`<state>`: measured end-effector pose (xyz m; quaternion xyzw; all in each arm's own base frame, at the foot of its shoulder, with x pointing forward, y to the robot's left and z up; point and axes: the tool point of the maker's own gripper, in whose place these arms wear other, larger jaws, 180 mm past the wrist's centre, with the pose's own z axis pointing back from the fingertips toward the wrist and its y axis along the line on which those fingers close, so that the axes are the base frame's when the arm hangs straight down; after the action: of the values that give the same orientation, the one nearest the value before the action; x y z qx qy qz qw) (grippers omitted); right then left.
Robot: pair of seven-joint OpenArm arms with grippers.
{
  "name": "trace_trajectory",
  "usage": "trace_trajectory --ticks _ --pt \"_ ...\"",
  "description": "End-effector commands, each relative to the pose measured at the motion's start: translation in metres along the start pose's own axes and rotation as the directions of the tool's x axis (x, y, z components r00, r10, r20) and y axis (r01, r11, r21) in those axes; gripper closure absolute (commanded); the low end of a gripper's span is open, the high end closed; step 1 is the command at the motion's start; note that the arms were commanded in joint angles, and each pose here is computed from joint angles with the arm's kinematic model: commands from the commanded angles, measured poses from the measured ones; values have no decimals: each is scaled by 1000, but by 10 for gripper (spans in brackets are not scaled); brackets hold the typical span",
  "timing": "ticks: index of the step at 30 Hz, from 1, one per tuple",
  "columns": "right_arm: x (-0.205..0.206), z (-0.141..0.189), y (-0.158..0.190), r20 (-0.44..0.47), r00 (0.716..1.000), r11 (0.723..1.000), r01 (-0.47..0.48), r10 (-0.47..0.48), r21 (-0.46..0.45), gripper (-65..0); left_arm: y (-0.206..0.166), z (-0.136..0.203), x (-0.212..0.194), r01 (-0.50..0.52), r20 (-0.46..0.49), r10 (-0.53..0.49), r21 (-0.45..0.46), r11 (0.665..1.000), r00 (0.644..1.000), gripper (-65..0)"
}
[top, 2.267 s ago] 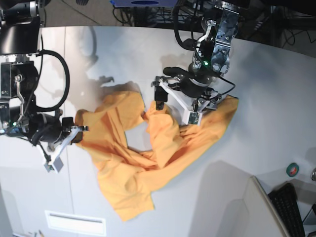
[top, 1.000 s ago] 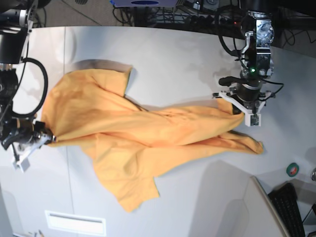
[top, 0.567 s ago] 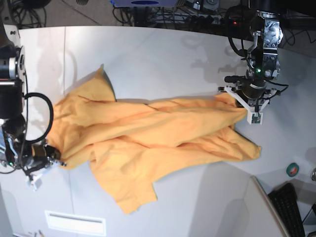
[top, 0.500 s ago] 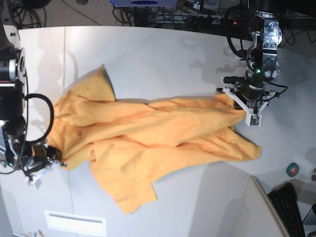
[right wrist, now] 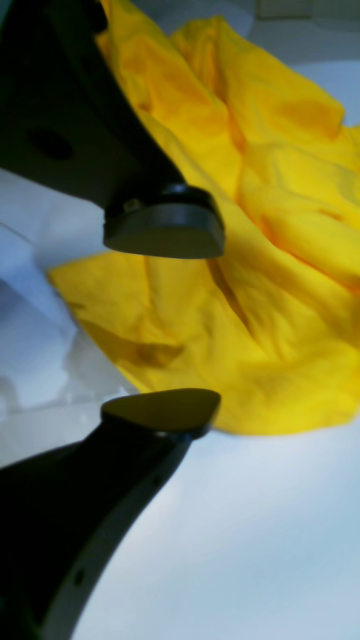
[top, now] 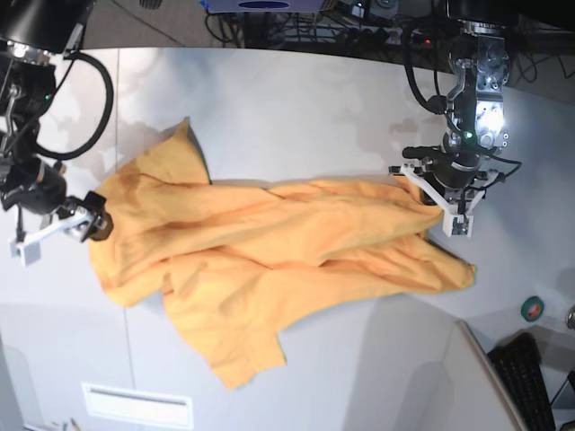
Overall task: Layout the t-shirt on the table in an organized manner, then fold the t-shirt properly
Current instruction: 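Regrasp the shirt edge with the right gripper and lift it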
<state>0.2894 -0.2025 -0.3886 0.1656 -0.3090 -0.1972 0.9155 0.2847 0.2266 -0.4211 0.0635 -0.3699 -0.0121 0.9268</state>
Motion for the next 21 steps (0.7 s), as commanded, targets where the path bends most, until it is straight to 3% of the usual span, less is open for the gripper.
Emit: trace_trajectory --ticks 1,4,15,17,21 --pt "-4 2 -4 2 1000 1000 20 -20 -16 -375 4 2 16 3 47 -3 10 1000 999 0" --pt "-36 -2 -1 -52 996 998 66 -67 -10 -375 4 2 16 3 47 -3 10 1000 999 0" --pt "-92 -26 -6 -213 966 990 141 -144 -32 -365 4 2 14 4 40 -4 9 1000 999 0" --pt "-98 -28 -7 -230 961 988 149 -153 -36 -314 3 2 14 3 40 -3 8 1000 999 0" --pt "-101 -32 -1 -252 963 995 97 -89 20 -108 3 2 15 3 43 -3 8 1000 999 0"
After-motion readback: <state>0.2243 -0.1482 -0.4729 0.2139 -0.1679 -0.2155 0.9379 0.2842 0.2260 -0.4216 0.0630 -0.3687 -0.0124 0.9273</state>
